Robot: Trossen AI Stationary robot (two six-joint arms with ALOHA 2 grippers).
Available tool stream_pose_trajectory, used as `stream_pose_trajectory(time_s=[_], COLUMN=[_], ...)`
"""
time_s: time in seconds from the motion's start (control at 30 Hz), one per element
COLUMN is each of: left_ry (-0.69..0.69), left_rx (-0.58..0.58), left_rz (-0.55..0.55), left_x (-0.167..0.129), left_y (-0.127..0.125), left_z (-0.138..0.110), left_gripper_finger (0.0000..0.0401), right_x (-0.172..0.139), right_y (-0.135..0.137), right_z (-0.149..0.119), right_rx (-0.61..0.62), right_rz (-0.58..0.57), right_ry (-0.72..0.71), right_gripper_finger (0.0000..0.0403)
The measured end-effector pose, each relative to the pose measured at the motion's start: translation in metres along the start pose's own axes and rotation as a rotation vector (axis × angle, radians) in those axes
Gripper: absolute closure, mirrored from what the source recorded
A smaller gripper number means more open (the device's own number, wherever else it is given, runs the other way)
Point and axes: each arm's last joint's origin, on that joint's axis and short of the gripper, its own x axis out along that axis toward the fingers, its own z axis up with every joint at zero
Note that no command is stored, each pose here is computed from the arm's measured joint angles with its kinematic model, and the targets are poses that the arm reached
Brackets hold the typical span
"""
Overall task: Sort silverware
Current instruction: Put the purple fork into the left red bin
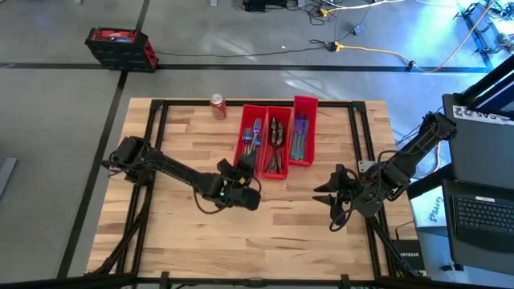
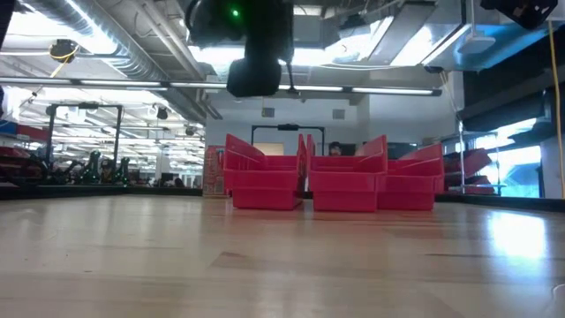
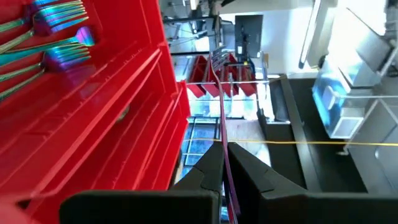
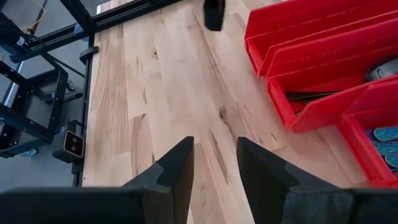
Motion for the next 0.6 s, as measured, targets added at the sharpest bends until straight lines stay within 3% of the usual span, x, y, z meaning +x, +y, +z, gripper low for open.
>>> stream_pose_trajectory(time_s=[0.2,0.4,0.6], left_ry=[-0.016,0.058,0.036], left_rx=[0.058,-0.022,-0.017], left_rz=[0.026,0.128,0.156], left_x=[0.017,0.034,0.041], left_y=[-0.001,0.003,0.006], left_z=[0.003,0.003,0.008], left_gripper_finger=[0.0401,0.0401,0.0401], right_x=[0.000,0.001,0.005], right_y=[0.000,0.000,-0.003], right_z=[0.000,-0.001,-0.007], right_rx=[-0.001,-0.010,-0.028], right_rz=[0.002,-0.004,-0.013], right_ry=[0.004,0.009,0.019], right_gripper_finger=[0.0295,0.0295,0.0295])
